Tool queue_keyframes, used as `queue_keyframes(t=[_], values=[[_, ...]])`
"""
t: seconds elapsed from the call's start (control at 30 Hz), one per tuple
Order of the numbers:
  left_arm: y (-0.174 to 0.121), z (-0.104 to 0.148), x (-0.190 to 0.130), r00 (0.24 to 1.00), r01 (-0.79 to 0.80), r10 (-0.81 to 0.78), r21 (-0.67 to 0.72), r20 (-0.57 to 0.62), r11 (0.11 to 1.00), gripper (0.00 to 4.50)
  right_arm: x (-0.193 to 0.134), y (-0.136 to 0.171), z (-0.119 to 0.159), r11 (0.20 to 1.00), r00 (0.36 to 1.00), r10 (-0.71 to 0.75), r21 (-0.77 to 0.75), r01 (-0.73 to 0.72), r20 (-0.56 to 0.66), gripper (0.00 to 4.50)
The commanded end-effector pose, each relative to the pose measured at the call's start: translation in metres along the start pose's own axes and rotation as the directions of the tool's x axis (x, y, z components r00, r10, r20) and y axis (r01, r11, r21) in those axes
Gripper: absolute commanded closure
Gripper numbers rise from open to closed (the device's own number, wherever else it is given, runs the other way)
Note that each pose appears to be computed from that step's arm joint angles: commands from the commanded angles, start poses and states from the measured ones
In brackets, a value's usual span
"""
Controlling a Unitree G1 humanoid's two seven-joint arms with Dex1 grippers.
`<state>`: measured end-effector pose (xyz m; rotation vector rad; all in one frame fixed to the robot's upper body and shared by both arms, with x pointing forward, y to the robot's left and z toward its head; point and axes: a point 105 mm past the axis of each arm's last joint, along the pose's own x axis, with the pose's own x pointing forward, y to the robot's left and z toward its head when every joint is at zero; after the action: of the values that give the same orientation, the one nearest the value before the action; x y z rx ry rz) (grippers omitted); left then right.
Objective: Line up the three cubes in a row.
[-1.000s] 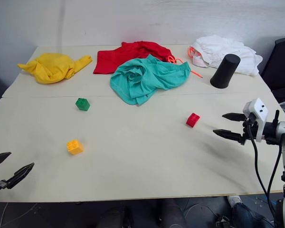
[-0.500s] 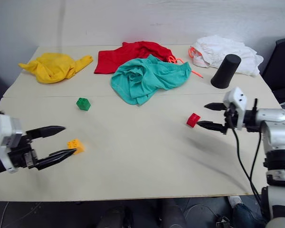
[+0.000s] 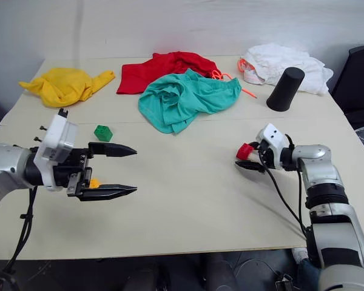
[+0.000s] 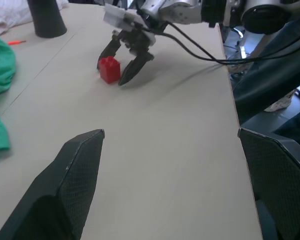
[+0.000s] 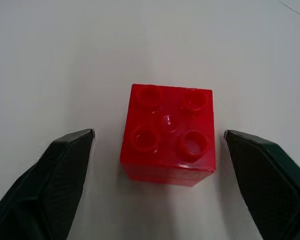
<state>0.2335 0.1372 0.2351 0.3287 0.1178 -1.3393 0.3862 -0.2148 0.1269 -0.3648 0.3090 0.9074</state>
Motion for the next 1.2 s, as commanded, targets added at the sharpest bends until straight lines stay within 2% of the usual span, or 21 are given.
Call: queue_keyframes(t=[0.03,0.17,0.2,0.33,0.4,0.53,0.7,0.8,1.17,1.2], values=[[0.001,0.004,-0.002,1.0,0.002,-0.002,0.03,-0.004,1.0,0.0,-0.007,-0.001,0.008,1.0,0.999,0.01,-0.03,-0.009,0.038,1.63],[0.001,0.003,-0.002,1.0,0.012,-0.012,0.034,-0.011,0.999,0.0,-0.009,0.012,0.015,0.993,0.992,0.098,-0.067,-0.093,0.077,2.93],[0.001,0.003,-0.002,1.0,0.021,-0.021,0.034,-0.015,0.999,0.0,-0.009,0.02,0.021,0.985,0.983,0.155,-0.089,-0.146,0.102,3.0],[-0.005,-0.002,-0.001,0.996,0.071,-0.069,0.037,-0.049,0.997,0.0,-0.013,0.074,0.041,0.889,0.896,0.428,-0.234,-0.394,0.12,2.99],[-0.008,-0.009,0.001,0.992,0.096,-0.092,0.053,-0.085,0.994,0.0,-0.012,0.097,0.045,0.851,0.865,0.49,-0.273,-0.448,0.11,2.99],[-0.016,-0.036,0.005,0.971,0.159,-0.118,0.191,-0.209,0.969,0.0,-0.005,0.148,0.032,0.737,0.807,0.59,-0.399,-0.546,-0.014,2.99],[-0.019,-0.032,0.008,0.977,0.169,-0.142,0.171,-0.162,0.971,0.0,0.006,0.155,0.03,0.797,0.839,0.543,-0.339,-0.499,0.042,2.99],[-0.021,-0.03,0.009,0.977,0.177,-0.151,0.174,-0.152,0.969,0.0,0.007,0.156,0.019,0.791,0.845,0.535,-0.354,-0.498,0.007,2.99],[-0.016,-0.036,0.004,0.979,0.146,-0.126,0.12,-0.159,0.982,0.0,0.02,0.146,0.006,0.798,0.85,0.527,-0.328,-0.506,-0.03,2.99],[-0.015,-0.037,0.001,0.981,0.128,-0.109,0.109,-0.159,0.986,0.0,0.019,0.148,0.007,0.793,0.837,0.547,-0.303,-0.528,-0.024,2.27]])
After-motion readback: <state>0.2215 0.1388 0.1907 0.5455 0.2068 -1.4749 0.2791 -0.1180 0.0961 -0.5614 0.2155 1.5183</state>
